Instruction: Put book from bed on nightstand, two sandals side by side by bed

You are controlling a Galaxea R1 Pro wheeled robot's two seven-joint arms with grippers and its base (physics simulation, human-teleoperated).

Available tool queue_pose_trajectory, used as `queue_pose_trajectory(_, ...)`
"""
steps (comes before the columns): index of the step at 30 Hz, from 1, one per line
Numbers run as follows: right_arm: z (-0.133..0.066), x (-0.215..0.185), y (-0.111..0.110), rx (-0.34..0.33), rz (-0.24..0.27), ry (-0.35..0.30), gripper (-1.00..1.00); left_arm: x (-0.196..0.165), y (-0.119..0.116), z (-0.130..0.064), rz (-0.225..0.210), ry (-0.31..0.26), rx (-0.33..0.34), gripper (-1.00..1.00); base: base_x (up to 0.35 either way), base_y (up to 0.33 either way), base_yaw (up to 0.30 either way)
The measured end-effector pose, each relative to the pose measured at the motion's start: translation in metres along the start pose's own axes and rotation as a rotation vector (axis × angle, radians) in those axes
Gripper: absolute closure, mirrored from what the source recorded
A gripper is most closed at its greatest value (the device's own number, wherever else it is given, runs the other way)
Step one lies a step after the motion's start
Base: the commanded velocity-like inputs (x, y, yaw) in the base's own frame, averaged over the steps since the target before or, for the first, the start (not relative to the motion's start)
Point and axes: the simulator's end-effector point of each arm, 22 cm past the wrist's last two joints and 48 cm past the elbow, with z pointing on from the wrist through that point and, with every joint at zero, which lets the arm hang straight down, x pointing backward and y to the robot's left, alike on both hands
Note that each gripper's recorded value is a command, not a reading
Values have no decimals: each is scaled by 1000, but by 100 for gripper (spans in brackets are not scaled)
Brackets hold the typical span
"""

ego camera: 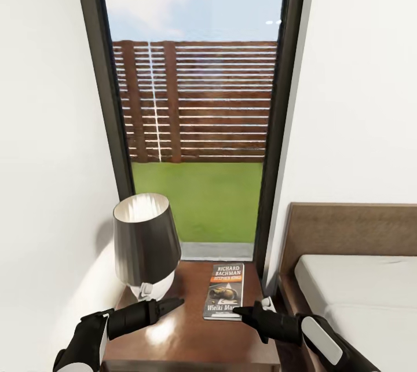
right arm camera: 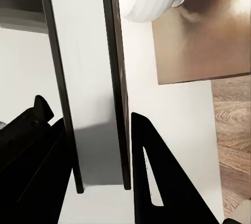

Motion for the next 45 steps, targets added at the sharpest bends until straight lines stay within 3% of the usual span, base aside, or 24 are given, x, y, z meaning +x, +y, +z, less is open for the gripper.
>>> queue_pose_trajectory(5, 1, 0, 17, -100, 3, -1, 100, 4, 4, 0, 0, 0, 0, -100, 0, 0, 0)
queue_pose_trajectory(8, 0, 1, 19, -112, -1, 0, 100, 4, 4, 0, 0, 0, 0, -100, 0, 0, 0)
queue_pose_trajectory(45, 23, 13, -49, -109, -10, 1, 100, 54, 55, 1, 1, 0, 0, -100, 0, 0, 0)
